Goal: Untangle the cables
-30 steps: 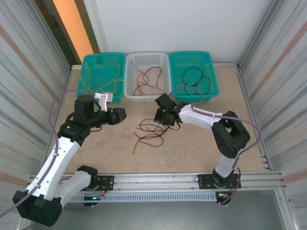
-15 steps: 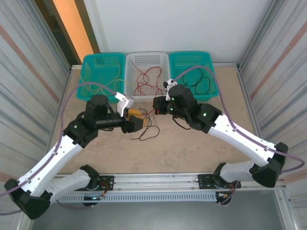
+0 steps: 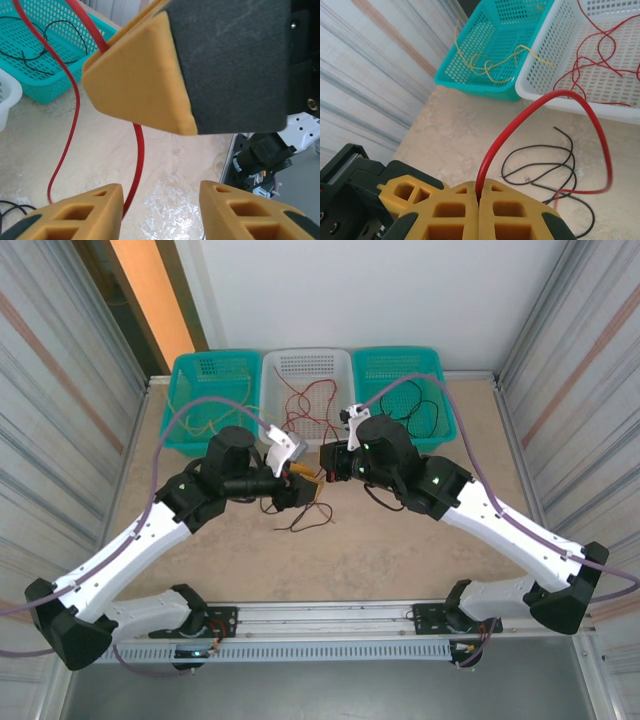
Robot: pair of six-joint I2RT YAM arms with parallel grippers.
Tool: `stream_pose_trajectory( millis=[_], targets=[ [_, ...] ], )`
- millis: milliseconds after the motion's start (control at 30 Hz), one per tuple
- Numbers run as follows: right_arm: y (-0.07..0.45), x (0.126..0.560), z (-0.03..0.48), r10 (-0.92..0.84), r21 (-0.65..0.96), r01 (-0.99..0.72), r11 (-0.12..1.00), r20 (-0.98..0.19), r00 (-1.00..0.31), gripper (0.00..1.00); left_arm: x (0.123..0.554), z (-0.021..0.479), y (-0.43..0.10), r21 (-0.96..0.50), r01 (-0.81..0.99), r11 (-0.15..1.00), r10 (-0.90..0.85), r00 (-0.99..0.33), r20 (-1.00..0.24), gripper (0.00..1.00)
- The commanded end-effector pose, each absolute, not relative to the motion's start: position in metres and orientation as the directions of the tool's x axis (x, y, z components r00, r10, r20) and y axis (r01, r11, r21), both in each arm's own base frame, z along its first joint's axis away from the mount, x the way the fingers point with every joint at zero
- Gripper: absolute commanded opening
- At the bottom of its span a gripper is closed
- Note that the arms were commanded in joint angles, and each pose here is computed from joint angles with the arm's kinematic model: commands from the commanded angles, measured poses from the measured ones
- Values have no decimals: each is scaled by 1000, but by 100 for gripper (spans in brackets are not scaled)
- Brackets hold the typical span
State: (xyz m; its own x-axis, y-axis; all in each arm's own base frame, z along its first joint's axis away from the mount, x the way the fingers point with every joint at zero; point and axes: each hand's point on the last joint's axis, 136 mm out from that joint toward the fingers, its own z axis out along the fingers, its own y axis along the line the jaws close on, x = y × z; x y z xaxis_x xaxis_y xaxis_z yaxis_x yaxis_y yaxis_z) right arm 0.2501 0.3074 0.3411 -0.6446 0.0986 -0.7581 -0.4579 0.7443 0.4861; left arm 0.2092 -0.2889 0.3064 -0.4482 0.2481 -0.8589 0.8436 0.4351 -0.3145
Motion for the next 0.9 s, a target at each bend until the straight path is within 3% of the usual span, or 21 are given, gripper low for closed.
stream_pose_trajectory(
  millis=[0, 100, 200, 300, 367, 600, 667, 733, 867],
  targets=[
    [303, 239, 375, 118, 497, -513, 699, -789, -604, 0, 212, 324, -291, -264, 861, 435, 231, -390, -891, 39],
    [304, 237, 378, 120, 502, -524, 688, -791, -600, 0, 215, 324, -289, -250, 857, 452, 231, -383, -895, 30],
    [303, 235, 380, 122, 505, -528, 683, -792, -599, 0, 218, 321, -286, -234, 847, 477, 234, -379, -895, 28],
    [304, 233, 381, 120, 507, -534, 676, -791, -600, 0, 224, 314, -282, -217, 831, 513, 244, -383, -891, 40],
    [306, 232, 381, 117, 509, -539, 671, -791, -601, 0, 225, 312, -280, -208, 827, 521, 249, -381, -890, 40],
    [305, 231, 385, 127, 512, -544, 665, -795, -592, 0, 221, 317, -284, -220, 843, 491, 236, -372, -898, 8],
    [305, 231, 387, 134, 515, -546, 661, -797, -589, 0, 219, 318, -285, -221, 847, 483, 233, -368, -900, 4],
    [305, 230, 389, 137, 517, -551, 655, -798, -587, 0, 219, 317, -286, -224, 850, 477, 234, -369, -900, 5],
    [305, 228, 392, 141, 525, -554, 646, -795, -589, 0, 218, 314, -288, -231, 853, 468, 234, -372, -898, 20]
  ],
)
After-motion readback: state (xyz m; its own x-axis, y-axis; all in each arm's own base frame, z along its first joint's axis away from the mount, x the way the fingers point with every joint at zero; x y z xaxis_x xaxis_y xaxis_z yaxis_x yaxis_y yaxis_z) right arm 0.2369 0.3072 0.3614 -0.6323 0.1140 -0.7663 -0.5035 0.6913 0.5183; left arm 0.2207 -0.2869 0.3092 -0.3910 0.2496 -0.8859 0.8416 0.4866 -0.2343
